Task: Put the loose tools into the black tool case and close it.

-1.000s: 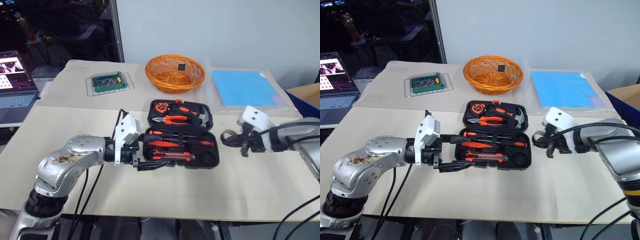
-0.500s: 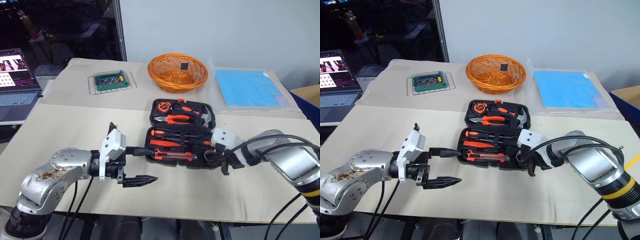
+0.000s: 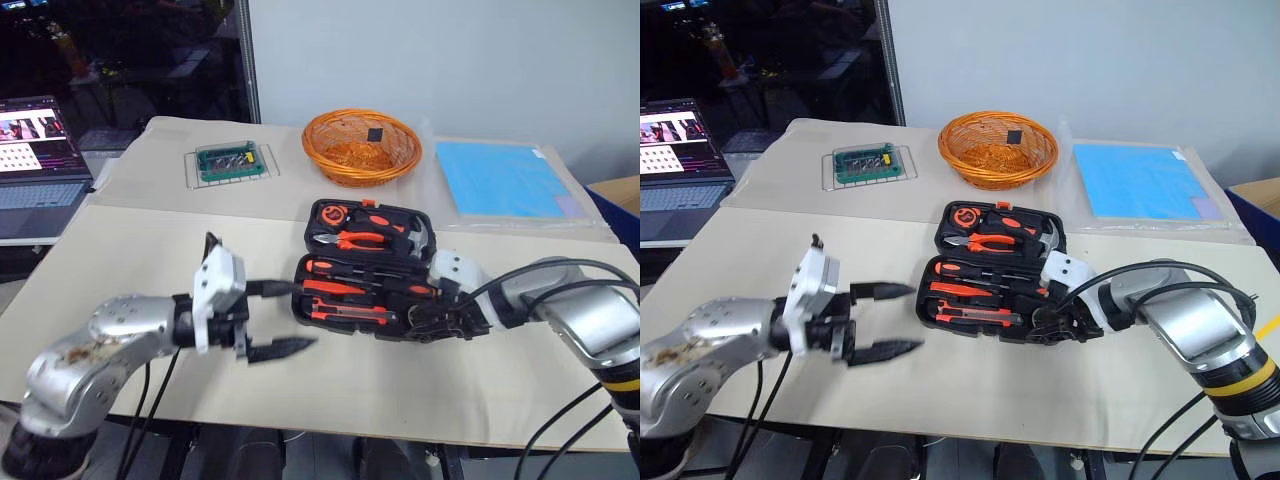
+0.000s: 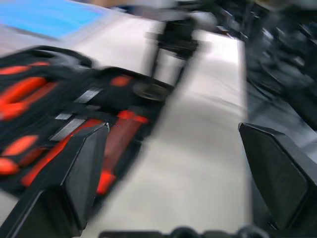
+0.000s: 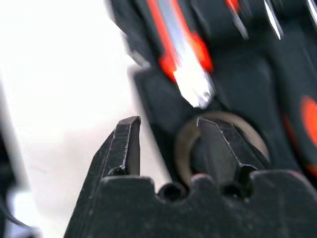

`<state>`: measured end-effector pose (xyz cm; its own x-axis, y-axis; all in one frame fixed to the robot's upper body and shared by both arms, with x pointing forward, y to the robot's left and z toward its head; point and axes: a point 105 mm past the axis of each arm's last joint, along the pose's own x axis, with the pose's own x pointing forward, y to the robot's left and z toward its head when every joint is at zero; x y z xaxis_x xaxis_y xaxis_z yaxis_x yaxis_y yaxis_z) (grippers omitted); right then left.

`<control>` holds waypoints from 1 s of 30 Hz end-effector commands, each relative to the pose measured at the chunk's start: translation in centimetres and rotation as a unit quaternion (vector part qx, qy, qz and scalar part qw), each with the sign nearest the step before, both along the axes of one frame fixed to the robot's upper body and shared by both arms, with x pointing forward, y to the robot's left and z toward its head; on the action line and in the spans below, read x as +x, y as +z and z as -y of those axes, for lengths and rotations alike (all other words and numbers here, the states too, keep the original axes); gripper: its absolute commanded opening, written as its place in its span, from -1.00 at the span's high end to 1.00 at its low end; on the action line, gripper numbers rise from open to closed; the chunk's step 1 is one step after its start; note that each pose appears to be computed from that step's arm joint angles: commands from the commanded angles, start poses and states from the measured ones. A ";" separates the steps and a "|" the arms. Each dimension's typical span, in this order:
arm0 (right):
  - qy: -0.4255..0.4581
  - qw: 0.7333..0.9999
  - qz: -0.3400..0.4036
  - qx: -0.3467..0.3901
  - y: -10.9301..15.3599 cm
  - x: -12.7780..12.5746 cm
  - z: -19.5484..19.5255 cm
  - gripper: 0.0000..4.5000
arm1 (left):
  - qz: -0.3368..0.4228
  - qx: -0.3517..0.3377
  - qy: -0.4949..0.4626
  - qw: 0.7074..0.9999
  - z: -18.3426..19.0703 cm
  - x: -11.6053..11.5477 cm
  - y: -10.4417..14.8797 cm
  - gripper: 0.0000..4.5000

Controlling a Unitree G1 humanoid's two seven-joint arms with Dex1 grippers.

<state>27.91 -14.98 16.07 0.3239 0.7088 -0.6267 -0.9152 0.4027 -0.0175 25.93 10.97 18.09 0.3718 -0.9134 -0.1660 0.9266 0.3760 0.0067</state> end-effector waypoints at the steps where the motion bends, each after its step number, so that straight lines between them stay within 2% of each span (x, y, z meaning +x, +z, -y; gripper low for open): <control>1: -0.086 0.991 0.092 0.055 3.4 1.9 1.0 0.01 | 0.005 0.004 0.091 0.996 -0.9 3.3 -0.3 -1.00; 2: -0.126 0.984 0.108 0.068 4.0 2.8 1.6 0.01 | 0.009 0.006 0.116 0.993 -1.2 4.2 -0.4 -1.00; 5: -0.215 0.963 0.140 0.085 4.6 4.1 3.2 -0.30 | -0.013 -0.009 0.193 0.981 -1.5 7.0 -0.9 -1.00; 8: -0.346 0.918 0.177 0.075 4.4 6.5 5.5 -0.78 | -0.064 -0.034 0.270 0.960 -1.2 10.2 -1.4 -1.00; 10: -0.391 0.902 0.165 0.083 3.9 7.5 5.9 -0.95 | -0.082 -0.015 0.291 0.953 -0.7 11.5 -1.8 -1.00; 16: -0.426 0.896 0.115 0.039 0.9 9.3 5.9 -0.95 | -0.128 0.015 0.283 0.951 0.4 13.3 -3.0 -1.00; 19: -0.409 0.909 0.072 0.044 -0.2 8.9 5.2 -0.95 | -0.137 0.036 0.273 0.951 1.1 13.8 -3.8 -1.00; 22: -0.377 0.925 0.033 0.039 -1.8 8.2 3.8 -0.68 | -0.150 0.049 0.250 0.955 1.5 13.7 -4.4 -1.00; 23: -0.371 0.928 0.027 0.037 -2.2 8.2 3.4 -0.61 | -0.155 0.056 0.243 0.956 1.5 13.6 -4.8 -0.82; 24: -0.362 0.931 0.020 0.039 -2.5 8.1 3.0 -0.41 | -0.160 0.058 0.237 0.956 1.6 13.4 -5.0 -0.75; 30: -0.307 0.950 -0.008 0.056 -3.2 6.7 1.1 0.50 | -0.201 0.055 0.180 0.961 2.1 10.7 -5.7 0.23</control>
<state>35.67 -18.21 12.50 0.7358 0.3386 -0.5865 -0.4032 0.9148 0.0223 38.30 9.68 12.63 0.6156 -0.6519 -0.4427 0.6298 0.7447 -0.2208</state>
